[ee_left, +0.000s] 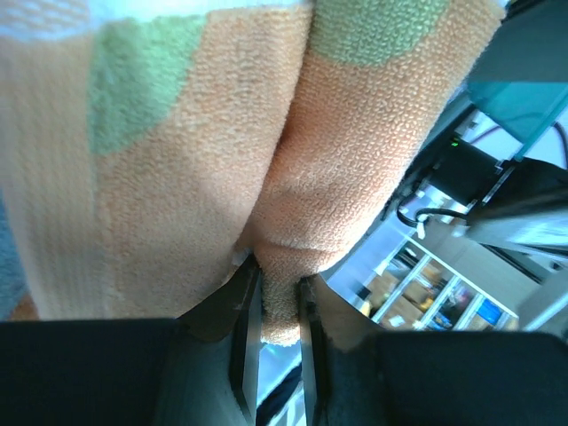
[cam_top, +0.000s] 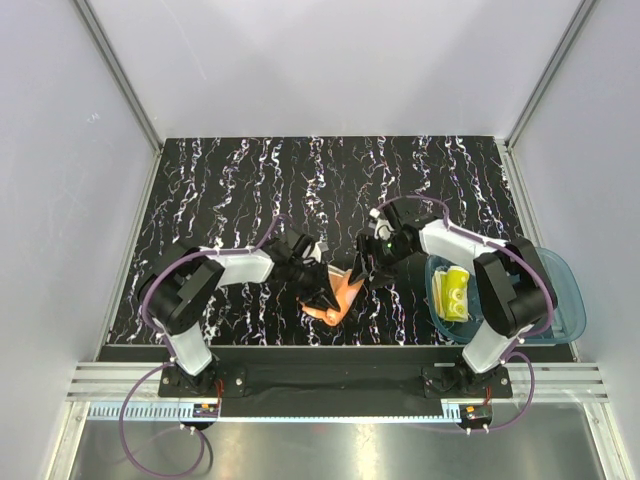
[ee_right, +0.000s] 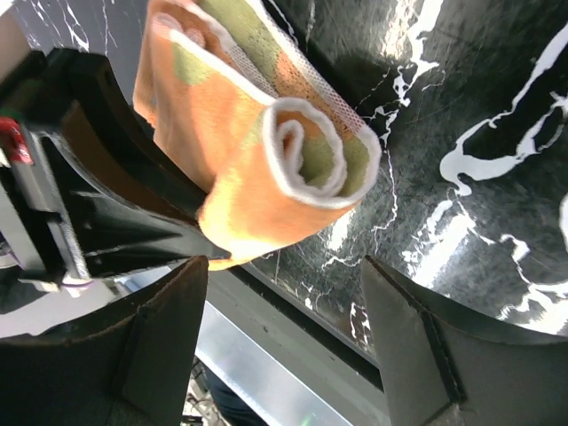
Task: Roll the towels
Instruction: Roll the towel
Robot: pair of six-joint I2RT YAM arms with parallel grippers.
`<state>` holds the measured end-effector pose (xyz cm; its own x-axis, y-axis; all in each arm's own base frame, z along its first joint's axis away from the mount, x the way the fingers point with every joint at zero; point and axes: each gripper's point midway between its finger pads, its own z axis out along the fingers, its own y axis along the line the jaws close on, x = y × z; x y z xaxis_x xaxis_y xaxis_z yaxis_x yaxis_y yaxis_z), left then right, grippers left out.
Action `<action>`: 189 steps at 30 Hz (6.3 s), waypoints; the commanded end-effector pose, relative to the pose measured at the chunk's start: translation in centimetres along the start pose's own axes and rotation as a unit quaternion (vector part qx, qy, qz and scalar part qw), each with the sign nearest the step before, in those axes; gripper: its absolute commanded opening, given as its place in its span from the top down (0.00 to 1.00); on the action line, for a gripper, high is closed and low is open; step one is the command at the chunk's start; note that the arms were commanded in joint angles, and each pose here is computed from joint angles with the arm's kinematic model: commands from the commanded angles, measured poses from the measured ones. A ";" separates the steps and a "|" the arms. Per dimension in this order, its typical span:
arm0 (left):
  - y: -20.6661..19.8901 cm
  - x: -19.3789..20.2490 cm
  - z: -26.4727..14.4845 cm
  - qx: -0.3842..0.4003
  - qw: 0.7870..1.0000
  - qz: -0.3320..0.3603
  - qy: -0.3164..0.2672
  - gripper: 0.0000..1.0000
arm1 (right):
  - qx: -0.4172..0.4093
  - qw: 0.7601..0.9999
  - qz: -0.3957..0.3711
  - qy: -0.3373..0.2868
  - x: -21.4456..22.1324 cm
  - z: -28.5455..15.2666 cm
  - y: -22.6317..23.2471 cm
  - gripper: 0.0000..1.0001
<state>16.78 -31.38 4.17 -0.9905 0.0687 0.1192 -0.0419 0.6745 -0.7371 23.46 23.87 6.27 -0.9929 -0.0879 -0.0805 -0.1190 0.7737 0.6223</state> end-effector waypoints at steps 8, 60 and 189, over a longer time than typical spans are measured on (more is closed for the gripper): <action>1.5 -0.6 -0.2 0.036 0.998 -0.040 0.012 0.89 | -0.071 0.997 -0.005 -0.031 -1.1 1.5 1.4 0.22; -3.4 -1.9 -8.3 -0.286 0.907 0.229 -0.206 0.49 | 0.053 0.998 -0.005 0.040 -0.6 6.2 0.7 0.87; 4.7 2.4 -1.7 0.030 0.996 -0.021 -0.080 1.00 | -0.079 0.996 -0.023 -0.038 0.5 3.7 4.2 0.25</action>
<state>15.20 -27.76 3.71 -0.9975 -0.0692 -0.0103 -0.0328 0.5919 -0.8053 21.68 27.58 5.12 -0.9910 -0.0556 -0.1214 -0.1247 0.7113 0.6917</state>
